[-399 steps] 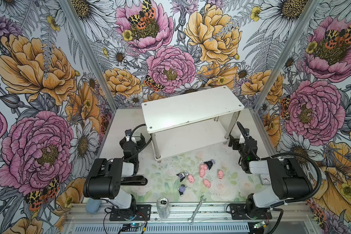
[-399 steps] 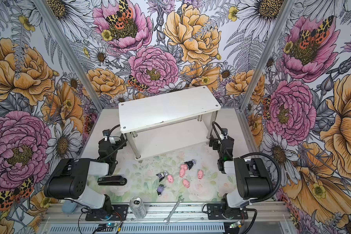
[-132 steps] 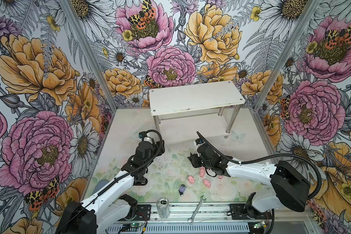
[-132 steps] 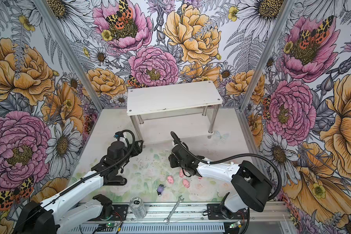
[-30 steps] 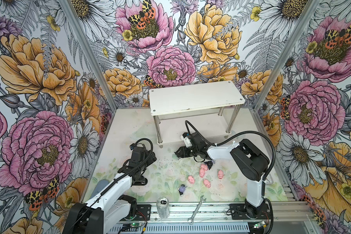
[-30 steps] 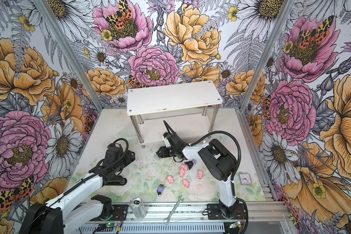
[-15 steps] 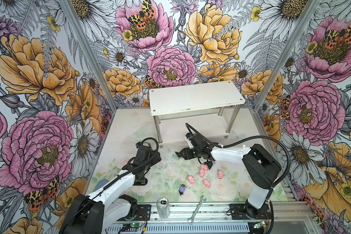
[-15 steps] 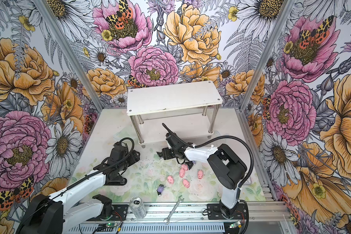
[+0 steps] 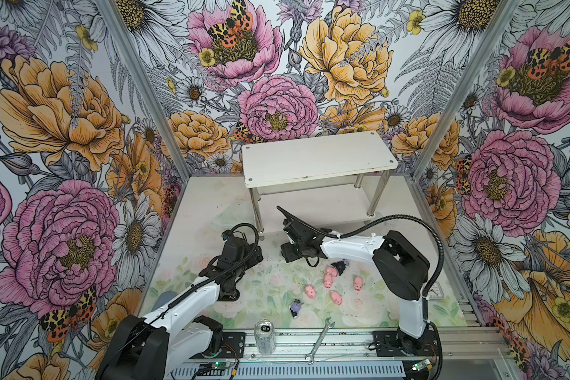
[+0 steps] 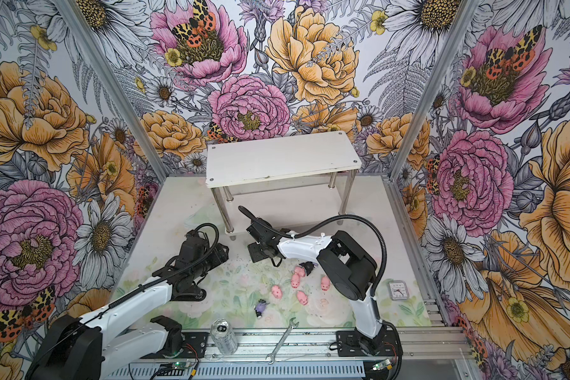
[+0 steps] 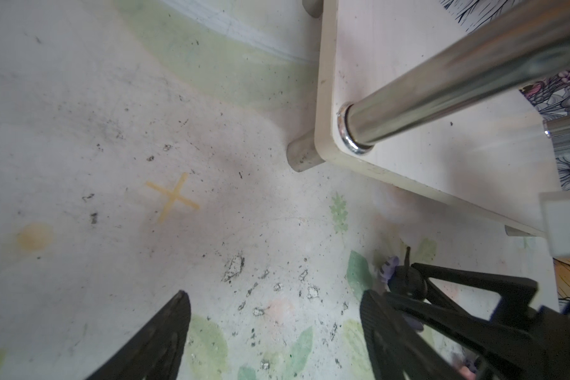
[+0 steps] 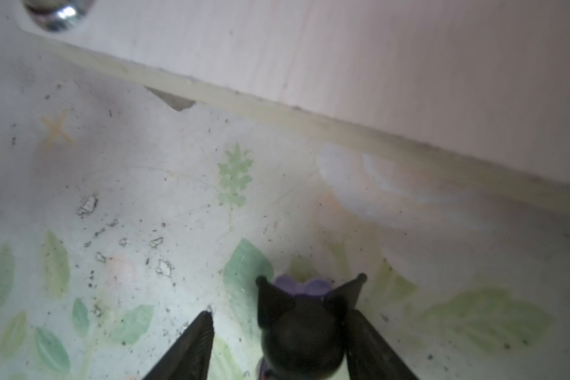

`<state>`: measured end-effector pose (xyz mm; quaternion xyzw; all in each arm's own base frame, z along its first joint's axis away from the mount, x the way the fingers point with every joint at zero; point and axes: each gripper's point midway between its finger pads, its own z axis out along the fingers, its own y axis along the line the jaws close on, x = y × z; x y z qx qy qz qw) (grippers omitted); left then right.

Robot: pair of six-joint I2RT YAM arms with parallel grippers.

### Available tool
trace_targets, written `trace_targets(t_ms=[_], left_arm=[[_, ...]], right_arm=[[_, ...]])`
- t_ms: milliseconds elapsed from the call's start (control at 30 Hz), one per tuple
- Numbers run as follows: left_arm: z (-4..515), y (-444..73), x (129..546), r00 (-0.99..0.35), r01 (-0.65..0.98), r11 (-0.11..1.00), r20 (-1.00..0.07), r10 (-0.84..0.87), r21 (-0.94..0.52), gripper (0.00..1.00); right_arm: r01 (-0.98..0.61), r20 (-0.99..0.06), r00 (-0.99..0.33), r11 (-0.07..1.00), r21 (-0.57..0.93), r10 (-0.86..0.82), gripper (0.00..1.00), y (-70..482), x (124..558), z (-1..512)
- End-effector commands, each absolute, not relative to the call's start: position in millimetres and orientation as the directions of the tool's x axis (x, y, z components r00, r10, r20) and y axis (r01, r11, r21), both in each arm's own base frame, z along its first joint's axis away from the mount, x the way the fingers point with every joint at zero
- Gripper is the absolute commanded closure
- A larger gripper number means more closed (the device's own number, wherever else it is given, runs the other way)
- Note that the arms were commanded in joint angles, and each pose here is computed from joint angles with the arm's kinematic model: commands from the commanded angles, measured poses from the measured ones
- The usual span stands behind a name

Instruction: Place and organize the plastic toys onto the shelf

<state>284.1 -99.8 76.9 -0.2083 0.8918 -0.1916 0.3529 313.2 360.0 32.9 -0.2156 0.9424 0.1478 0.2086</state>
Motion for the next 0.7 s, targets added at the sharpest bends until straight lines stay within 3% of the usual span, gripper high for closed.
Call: trace_targets(t_ms=[0,267,367,600,667], left_arm=[[80,-91,283,-0.642,-0.229,0.850,-0.582,-0.499,-0.475,0.16],[82,-89,280,-0.631,-0.223,0.837,-0.580,-0.515,-0.500,0.15],[83,-93,280,-0.636,-0.204,0.835,-0.579,-0.510,-0.512,0.15],[92,-103,279,-0.636,-0.144,0.817,-0.581,-0.509,-0.558,0.14],[97,-110,280,-0.642,-0.105,0.807,-0.580,-0.501,-0.581,0.20]], right_arm=[[-0.439,-0.435,-0.837,0.882,0.172,-0.332,0.36,356,316,26],[-0.445,-0.463,-0.822,0.881,0.161,-0.331,0.56,357,321,33],[-0.455,-0.481,-0.815,0.871,0.187,-0.323,0.69,360,323,41],[-0.488,-0.554,-0.793,0.808,0.329,-0.253,0.83,368,325,74],[-0.511,-0.583,-0.782,0.761,0.399,-0.219,0.86,373,322,89]])
